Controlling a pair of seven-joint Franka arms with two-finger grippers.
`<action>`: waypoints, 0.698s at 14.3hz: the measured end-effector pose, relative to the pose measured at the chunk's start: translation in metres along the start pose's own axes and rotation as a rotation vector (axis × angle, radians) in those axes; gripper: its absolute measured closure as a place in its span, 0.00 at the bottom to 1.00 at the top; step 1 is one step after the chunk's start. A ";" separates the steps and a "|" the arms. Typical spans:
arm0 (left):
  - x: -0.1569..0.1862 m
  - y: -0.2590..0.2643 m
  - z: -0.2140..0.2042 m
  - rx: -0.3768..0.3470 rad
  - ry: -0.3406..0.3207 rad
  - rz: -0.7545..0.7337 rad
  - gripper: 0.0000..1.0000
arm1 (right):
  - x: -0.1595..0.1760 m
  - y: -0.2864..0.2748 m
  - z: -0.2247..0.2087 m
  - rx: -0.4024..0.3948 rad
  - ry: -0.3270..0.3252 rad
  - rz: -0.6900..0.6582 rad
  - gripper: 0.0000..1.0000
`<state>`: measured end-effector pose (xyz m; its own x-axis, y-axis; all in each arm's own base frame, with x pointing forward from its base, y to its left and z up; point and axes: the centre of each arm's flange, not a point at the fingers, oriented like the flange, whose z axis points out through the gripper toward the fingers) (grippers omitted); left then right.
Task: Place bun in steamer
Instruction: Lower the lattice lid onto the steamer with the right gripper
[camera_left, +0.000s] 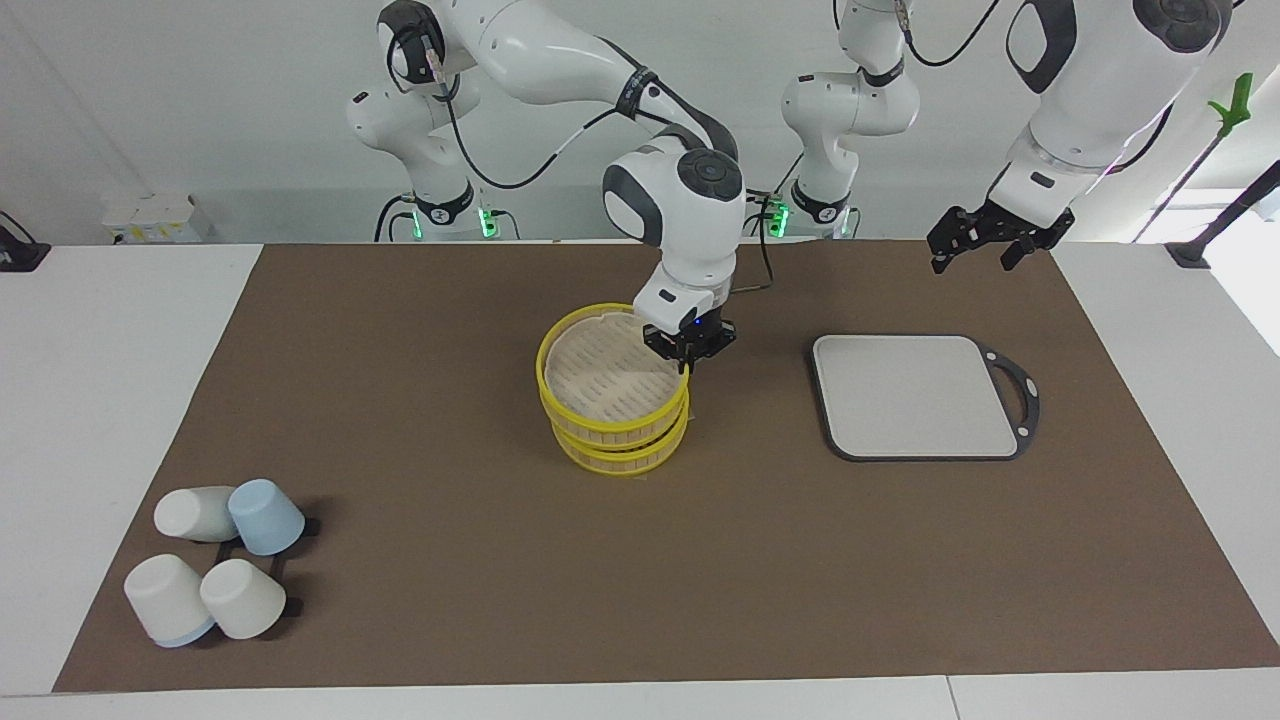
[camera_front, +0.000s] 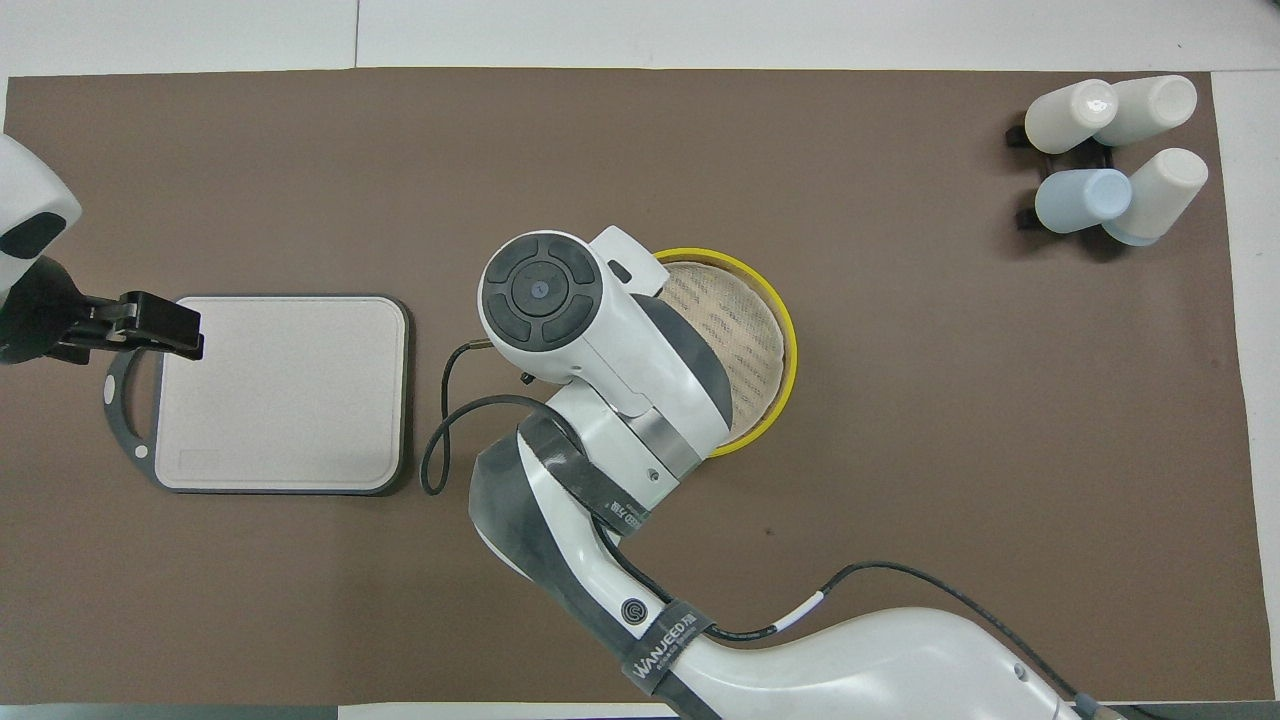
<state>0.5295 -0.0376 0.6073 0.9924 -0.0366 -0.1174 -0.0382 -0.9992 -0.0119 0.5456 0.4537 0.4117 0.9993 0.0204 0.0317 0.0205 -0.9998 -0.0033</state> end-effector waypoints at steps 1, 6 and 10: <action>-0.003 -0.001 -0.006 0.000 -0.005 -0.001 0.00 | 0.000 0.000 0.005 0.004 0.005 0.000 0.92; -0.004 -0.005 -0.020 -0.002 0.010 -0.009 0.00 | -0.001 0.000 0.011 0.014 0.015 -0.001 0.92; 0.001 -0.002 -0.021 -0.002 0.017 -0.004 0.00 | -0.002 0.000 0.012 0.014 0.015 -0.002 0.92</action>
<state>0.5329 -0.0362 0.6285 0.9944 -0.0328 -0.1009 -0.0340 -0.9994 -0.0104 0.5439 0.4536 0.3994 0.9987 0.0219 0.0470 0.0227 -0.9996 -0.0170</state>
